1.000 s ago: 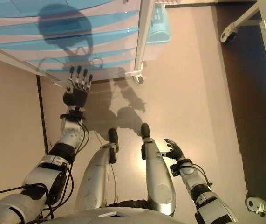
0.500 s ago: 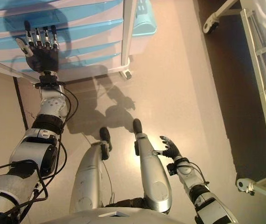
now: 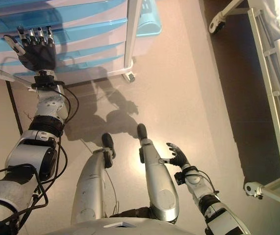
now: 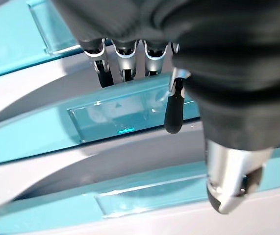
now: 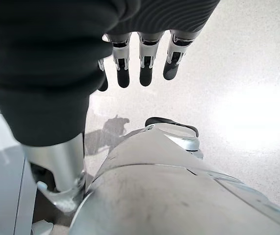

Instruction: Open the drawer and pick up the medicine

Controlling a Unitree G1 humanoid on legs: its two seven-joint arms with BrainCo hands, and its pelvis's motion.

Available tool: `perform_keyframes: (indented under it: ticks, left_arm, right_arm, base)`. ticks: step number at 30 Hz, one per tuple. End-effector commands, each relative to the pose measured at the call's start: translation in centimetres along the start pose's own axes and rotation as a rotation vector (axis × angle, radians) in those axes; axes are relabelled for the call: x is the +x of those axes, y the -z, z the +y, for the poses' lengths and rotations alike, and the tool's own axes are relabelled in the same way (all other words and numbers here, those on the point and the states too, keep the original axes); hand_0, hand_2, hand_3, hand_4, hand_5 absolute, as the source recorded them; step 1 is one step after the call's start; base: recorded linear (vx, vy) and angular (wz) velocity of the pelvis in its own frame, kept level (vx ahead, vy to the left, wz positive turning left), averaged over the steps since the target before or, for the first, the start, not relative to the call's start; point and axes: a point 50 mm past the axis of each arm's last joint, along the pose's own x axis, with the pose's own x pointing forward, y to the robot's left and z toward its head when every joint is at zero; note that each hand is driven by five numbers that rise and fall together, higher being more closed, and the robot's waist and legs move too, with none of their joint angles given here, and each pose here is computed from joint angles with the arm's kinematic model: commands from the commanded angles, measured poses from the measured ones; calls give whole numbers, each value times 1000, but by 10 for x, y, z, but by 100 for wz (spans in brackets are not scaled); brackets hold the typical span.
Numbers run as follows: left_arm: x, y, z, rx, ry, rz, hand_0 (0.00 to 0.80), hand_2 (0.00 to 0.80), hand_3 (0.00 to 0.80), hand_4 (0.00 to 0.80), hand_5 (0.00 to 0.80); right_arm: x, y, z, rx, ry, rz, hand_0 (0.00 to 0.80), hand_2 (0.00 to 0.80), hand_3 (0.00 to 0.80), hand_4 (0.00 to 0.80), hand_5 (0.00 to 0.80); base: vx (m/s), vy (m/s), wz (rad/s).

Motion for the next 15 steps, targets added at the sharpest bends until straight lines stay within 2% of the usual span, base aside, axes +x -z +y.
perform_keyframes:
  ticks: [1, 11, 15]
  left_arm:
    - [27, -7, -21, 110, 93, 63, 0, 0, 0, 0, 0]
    - [-41, 3, 48, 226, -333, 238, 0, 0, 0, 0, 0]
    - [-59, 0, 63, 260, -430, 256, 0, 0, 0, 0, 0]
  right_arm:
    - [-14, 19, 7, -10, -23, 46, 0, 0, 0, 0, 0]
    - [-7, 8, 11, 28, -7, 31, 0, 0, 0, 0, 0]
    - [-6, 7, 13, 39, -10, 31, 0, 0, 0, 0, 0]
  base:
    - [-4, -40, 3]
    - [-3, -36, 3]
    - [3, -8, 1]
